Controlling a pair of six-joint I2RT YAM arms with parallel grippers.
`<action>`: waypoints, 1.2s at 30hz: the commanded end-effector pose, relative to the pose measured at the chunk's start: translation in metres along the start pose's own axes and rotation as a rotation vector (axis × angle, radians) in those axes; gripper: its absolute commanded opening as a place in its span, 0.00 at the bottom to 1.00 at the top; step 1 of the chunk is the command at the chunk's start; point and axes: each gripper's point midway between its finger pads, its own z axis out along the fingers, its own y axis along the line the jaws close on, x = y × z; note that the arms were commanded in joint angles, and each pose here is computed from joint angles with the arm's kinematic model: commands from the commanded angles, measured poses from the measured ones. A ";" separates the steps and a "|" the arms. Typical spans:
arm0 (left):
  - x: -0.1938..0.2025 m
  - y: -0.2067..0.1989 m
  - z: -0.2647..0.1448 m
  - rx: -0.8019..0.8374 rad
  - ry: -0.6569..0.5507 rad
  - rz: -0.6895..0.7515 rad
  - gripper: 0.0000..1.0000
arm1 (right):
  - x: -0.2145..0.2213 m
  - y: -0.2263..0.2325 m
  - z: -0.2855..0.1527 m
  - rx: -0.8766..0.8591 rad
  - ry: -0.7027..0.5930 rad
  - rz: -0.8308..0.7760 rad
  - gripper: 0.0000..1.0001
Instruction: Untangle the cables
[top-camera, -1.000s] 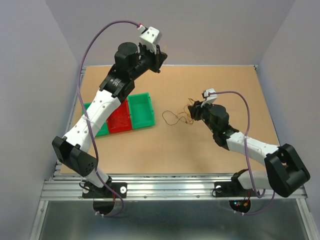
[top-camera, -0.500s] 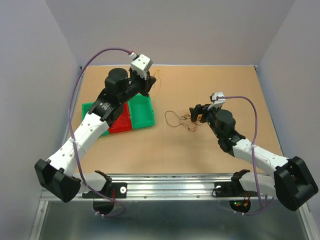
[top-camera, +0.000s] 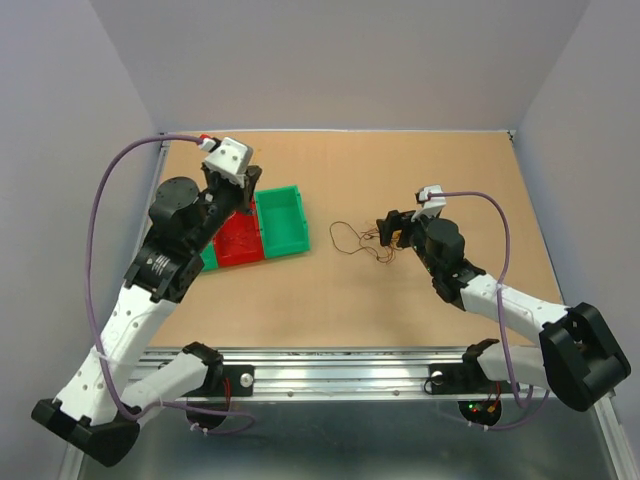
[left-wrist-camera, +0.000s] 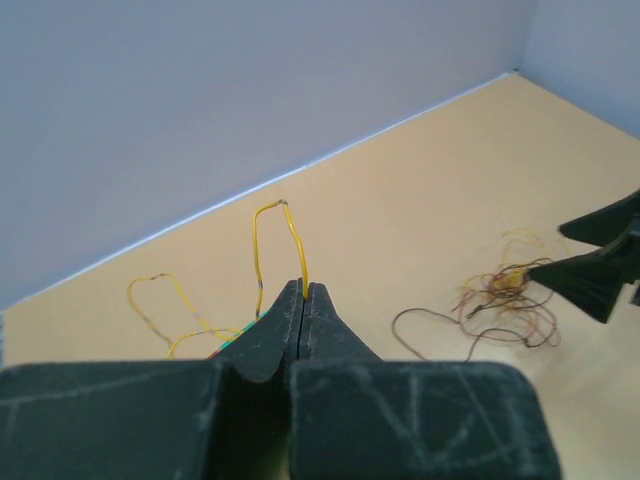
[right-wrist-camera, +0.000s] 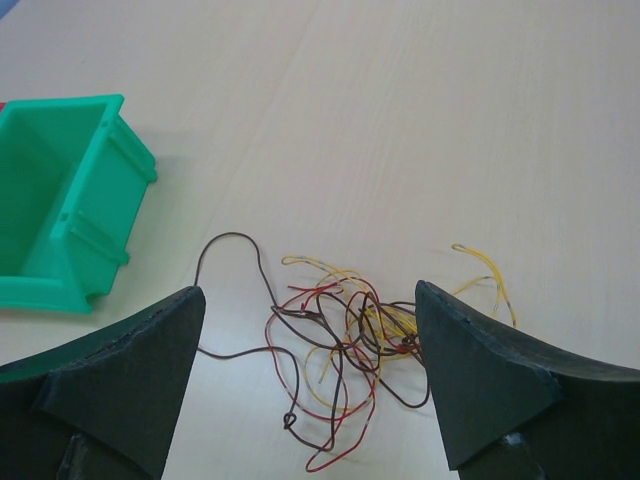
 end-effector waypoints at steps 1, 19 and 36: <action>0.008 0.042 -0.030 -0.152 0.012 0.041 0.00 | -0.021 0.005 0.002 -0.016 -0.061 0.027 0.91; 0.136 0.107 -0.071 -0.359 0.303 0.075 0.00 | -0.027 0.009 -0.009 -0.055 -0.085 0.021 0.91; 0.229 0.170 -0.052 -0.308 0.553 -0.053 0.00 | -0.026 0.012 -0.010 -0.070 -0.083 0.023 0.91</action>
